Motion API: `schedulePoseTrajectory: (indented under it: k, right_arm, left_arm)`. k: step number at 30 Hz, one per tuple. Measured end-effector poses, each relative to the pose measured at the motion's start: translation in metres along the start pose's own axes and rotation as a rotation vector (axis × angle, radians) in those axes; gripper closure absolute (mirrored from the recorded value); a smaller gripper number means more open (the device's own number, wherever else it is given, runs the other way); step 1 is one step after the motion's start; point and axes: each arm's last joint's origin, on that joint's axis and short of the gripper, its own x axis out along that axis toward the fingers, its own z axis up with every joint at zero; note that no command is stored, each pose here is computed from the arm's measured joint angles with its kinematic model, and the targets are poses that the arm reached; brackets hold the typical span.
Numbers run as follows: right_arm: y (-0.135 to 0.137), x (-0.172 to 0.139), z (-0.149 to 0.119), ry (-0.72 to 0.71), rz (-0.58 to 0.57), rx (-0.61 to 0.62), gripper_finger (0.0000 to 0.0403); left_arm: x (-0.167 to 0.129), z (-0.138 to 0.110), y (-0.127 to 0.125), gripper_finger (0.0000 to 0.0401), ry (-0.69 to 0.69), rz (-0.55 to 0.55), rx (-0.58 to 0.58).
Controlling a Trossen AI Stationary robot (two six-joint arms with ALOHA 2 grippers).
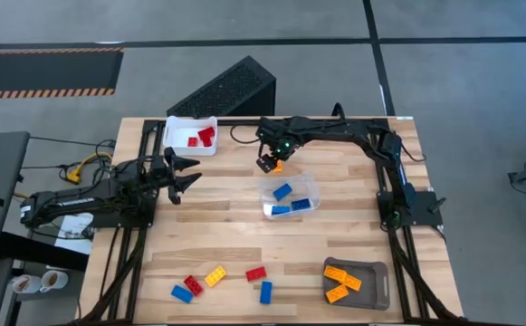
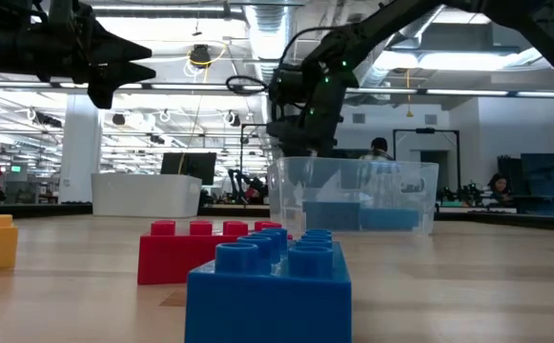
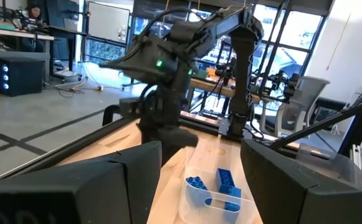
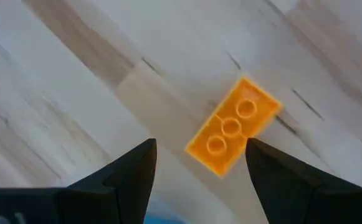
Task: Sort & place blocks by color
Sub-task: Put the yellow game piece into the black bin
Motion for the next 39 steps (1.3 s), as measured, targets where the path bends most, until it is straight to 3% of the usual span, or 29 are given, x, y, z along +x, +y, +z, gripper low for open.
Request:
schedulePoseTrajectory:
  k: [6,9,14,16,20,25,31,33,39]
  right_arm:
    - [0.014,-0.025,0.0,-0.054,-0.057,-0.072,0.0155]
    - [0.022,-0.04,-0.003,-0.095,-0.056,-0.106,0.0221]
    - [0.031,-0.06,-0.009,-0.132,-0.029,-0.144,0.0372]
    - [0.033,-0.068,-0.01,-0.149,-0.018,-0.151,0.039]
    - [0.032,-0.068,-0.015,-0.104,-0.038,-0.159,0.0331]
    - [0.028,-0.063,-0.019,-0.073,-0.109,-0.154,0.0182]
    - [0.023,-0.056,-0.013,-0.191,-0.173,-0.021,0.0022]
    - [0.02,-0.052,-0.01,-0.206,-0.159,0.005,0.0013]
    - [0.008,-0.03,0.0,-0.185,-0.155,0.06,0.0056]
  left_arm:
    - [0.0,-0.001,0.0,0.0195,0.015,0.003,-0.001]
    - [0.0,-0.002,0.0,0.0195,0.017,0.004,-0.005]
    - [0.0,-0.002,0.0,0.0195,0.017,0.003,-0.007]
    - [0.0,-0.002,0.0,0.0195,0.017,0.004,-0.009]
    - [0.0,-0.002,0.0,0.0195,0.017,0.003,-0.014]
    - [0.0,-0.002,0.0,0.0195,0.018,0.002,-0.021]
    - [0.0,-0.002,0.0,0.0195,0.018,0.001,-0.022]
    - [0.0,-0.002,0.0,0.0195,0.018,0.001,-0.022]
    - [0.0,-0.002,0.0,0.0195,0.019,0.001,-0.025]
